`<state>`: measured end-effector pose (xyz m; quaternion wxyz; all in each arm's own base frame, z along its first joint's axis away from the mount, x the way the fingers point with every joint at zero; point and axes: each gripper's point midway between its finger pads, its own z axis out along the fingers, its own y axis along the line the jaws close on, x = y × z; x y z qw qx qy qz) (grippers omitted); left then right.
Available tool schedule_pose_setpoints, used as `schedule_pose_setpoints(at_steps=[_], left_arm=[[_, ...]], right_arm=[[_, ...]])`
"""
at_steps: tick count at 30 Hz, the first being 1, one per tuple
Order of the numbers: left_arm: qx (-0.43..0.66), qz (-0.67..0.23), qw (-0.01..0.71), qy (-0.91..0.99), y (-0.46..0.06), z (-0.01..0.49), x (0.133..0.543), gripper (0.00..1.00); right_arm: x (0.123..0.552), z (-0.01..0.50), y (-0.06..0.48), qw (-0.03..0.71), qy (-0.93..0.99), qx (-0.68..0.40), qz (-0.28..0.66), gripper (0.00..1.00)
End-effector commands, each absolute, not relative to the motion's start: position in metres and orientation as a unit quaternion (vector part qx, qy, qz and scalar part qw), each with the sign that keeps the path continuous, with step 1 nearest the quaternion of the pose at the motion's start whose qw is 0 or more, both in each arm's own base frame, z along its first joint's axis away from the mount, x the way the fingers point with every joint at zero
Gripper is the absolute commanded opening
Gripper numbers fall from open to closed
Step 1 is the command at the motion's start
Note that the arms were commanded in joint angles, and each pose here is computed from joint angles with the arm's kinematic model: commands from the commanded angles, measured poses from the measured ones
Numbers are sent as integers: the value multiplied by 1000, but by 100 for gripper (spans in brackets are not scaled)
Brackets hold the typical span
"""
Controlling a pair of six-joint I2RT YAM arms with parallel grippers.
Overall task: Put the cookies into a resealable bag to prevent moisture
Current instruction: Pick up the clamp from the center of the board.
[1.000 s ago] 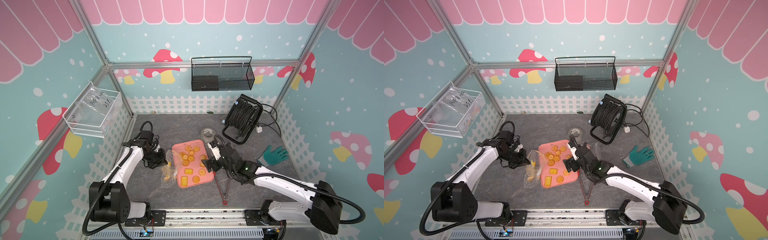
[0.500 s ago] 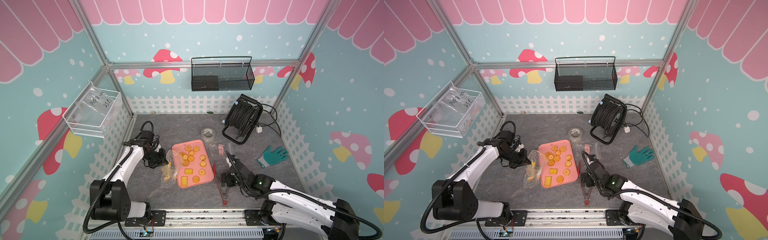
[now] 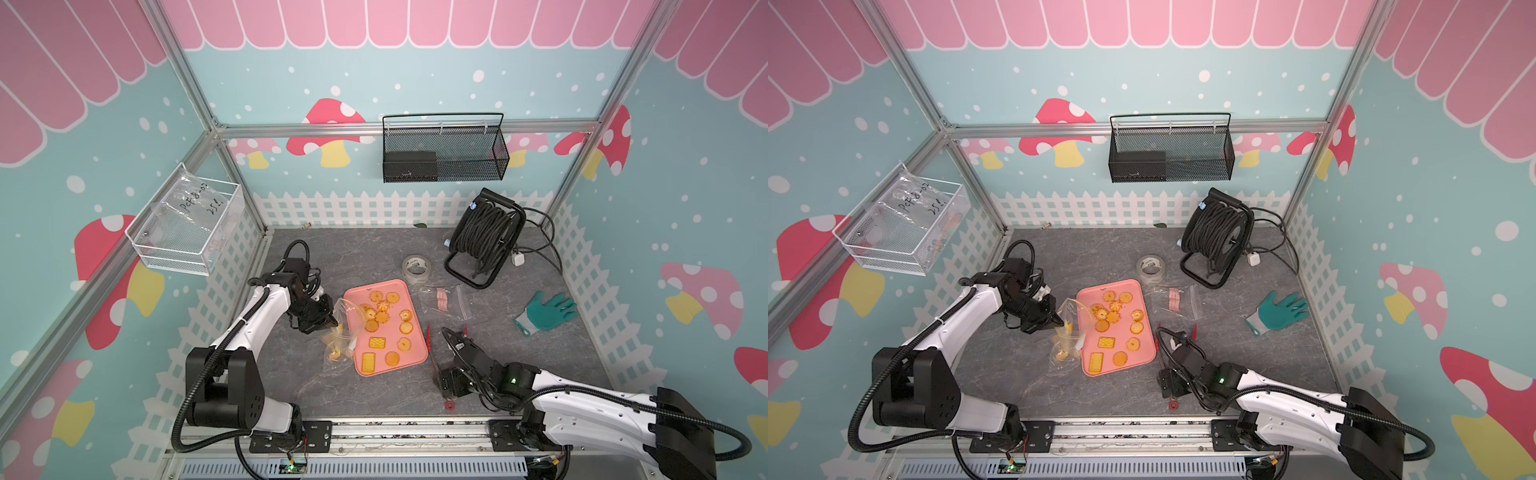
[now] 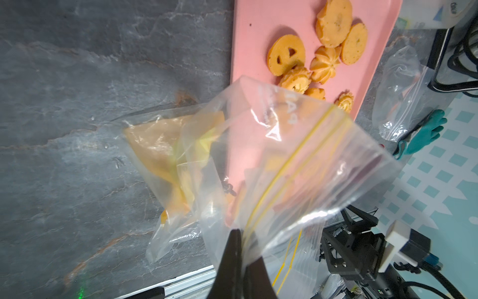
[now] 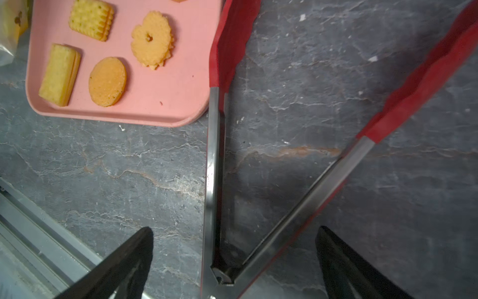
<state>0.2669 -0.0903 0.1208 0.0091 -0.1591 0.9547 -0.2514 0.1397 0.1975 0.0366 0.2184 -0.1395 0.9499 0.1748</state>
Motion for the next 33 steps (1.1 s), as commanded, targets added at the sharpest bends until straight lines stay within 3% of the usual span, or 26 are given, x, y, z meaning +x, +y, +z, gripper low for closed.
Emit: schedule_pose_setpoints(at_steps=[1, 11, 21, 33], left_arm=[[-145, -248, 3, 958, -89, 121, 268, 1], [-138, -234, -6, 962, -85, 117, 257, 1], [-133, -222, -8, 966, -82, 119, 251, 1], [-130, -220, -14, 967, -81, 117, 249, 1]], right_arm=[[148, 33, 198, 226, 954, -125, 154, 99], [173, 23, 183, 277, 955, -70, 82, 90], [189, 21, 158, 303, 950, -66, -21, 90], [178, 9, 164, 282, 958, -35, 35, 92]])
